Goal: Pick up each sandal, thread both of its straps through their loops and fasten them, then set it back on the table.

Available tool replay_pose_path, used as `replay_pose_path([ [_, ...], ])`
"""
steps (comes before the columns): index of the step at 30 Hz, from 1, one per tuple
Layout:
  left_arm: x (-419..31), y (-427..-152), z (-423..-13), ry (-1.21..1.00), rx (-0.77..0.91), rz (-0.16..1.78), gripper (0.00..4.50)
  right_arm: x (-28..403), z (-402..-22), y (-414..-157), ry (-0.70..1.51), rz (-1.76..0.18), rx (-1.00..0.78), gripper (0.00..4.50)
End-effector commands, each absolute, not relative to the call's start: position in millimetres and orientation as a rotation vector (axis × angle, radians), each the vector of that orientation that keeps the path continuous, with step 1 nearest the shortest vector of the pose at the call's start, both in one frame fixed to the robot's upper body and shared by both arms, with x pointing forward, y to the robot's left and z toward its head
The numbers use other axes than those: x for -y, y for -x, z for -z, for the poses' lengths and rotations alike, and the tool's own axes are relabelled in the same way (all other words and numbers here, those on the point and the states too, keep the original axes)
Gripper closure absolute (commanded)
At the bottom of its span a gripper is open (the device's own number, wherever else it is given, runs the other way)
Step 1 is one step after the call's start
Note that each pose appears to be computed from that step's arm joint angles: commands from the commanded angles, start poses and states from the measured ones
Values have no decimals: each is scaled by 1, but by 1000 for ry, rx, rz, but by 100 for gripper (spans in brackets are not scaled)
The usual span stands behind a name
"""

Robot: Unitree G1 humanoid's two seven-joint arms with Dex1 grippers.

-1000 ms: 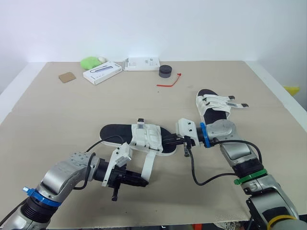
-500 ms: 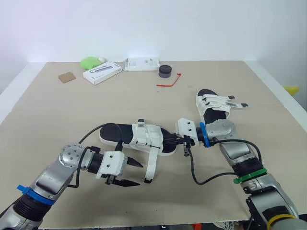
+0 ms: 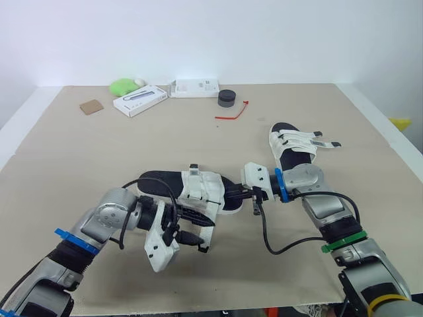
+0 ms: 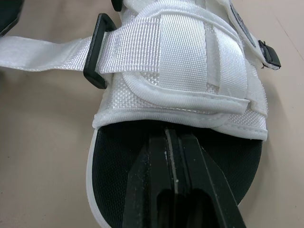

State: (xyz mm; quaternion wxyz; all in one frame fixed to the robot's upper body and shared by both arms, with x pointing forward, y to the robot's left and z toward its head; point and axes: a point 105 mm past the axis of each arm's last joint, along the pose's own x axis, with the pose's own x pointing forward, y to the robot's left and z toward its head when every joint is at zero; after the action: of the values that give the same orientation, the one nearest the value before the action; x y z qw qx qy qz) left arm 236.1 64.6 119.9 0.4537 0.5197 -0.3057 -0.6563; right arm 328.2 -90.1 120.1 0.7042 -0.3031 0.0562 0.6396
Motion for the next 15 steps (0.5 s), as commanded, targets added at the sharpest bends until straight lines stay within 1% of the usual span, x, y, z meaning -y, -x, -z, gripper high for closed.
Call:
replay_pose_path([
  [1, -61, -236, -120, -1315, 788, 1636, 179, 98, -115, -328, 696, -1407, -166, 450],
  [7, -68, -248, -135, -1314, 812, 1561, 179, 101, -114, -327, 698, -1400, -173, 450],
  [12, -80, -256, -133, -1367, 798, 1541, 179, 100, -113, -326, 696, -1401, -175, 450],
  [15, -79, -255, -131, -1382, 800, 1553, 179, 99, -113, -326, 695, -1402, -174, 450],
])
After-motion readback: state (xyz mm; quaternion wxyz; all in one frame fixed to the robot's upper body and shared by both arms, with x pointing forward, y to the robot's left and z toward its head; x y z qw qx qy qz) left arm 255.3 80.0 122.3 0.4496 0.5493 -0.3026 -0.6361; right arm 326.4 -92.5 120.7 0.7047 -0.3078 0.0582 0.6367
